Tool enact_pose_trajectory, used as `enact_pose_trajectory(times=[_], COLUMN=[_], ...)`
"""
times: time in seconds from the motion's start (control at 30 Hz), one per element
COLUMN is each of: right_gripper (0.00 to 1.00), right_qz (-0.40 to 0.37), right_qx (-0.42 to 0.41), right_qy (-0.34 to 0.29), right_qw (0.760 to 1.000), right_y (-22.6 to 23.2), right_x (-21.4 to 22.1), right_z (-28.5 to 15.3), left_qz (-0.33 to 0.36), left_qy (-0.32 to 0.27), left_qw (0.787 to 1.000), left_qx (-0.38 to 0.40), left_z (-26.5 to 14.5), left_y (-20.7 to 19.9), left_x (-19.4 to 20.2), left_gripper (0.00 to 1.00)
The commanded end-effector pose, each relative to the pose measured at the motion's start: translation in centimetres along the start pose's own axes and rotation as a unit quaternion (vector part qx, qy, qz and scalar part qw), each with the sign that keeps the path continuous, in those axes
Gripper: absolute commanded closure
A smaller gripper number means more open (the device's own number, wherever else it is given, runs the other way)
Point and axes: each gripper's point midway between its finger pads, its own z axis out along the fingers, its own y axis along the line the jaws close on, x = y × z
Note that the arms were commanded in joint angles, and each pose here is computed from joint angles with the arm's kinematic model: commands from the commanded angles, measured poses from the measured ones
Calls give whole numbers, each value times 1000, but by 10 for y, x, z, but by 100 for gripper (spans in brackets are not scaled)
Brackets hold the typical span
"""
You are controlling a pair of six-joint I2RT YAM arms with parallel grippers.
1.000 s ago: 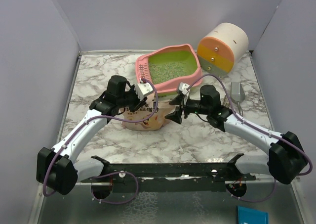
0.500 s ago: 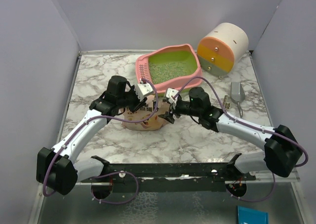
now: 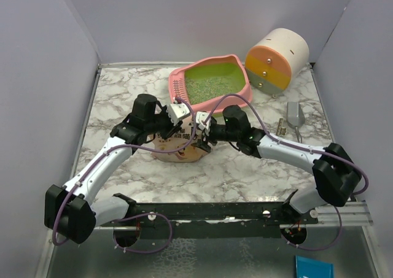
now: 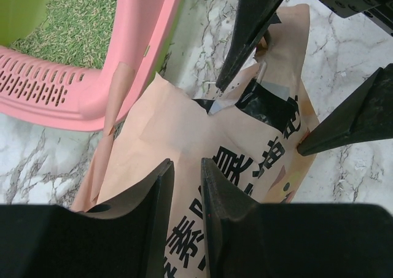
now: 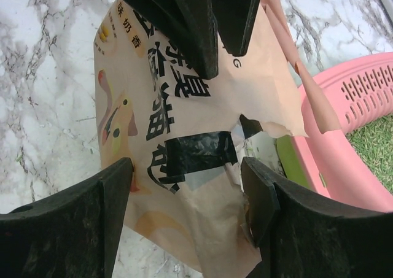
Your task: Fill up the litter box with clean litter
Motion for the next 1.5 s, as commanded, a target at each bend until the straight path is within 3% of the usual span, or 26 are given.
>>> enact_pose_trajectory(times=[0.0, 0.27, 0.57, 1.1, 1.47], right_gripper=[28, 27, 28, 28, 28], right_qz=[-18, -29, -23, 18, 26], right_qx=[22, 41, 41, 17, 33], right_qy=[-16, -36, -44, 8, 36], right_qw=[999, 998, 998, 1000, 998], right_y=[-3, -4, 10, 21, 12], right_x=[-14, -46, -54, -17, -5], right_z=[-9, -30, -46, -29, -21], left_qz=[14, -11, -15, -29, -46], left_qy=[-28, -16, -155, -127, -53], left_qw=[999, 999, 988, 990, 996], left_qx=[-8, -26, -4, 49, 54], left_z=[-8, -1, -11, 28, 44], left_y=[3, 13, 2, -18, -23], left_x=[-21, -18, -78, -63, -18], left_gripper=[72, 76, 78, 79, 79])
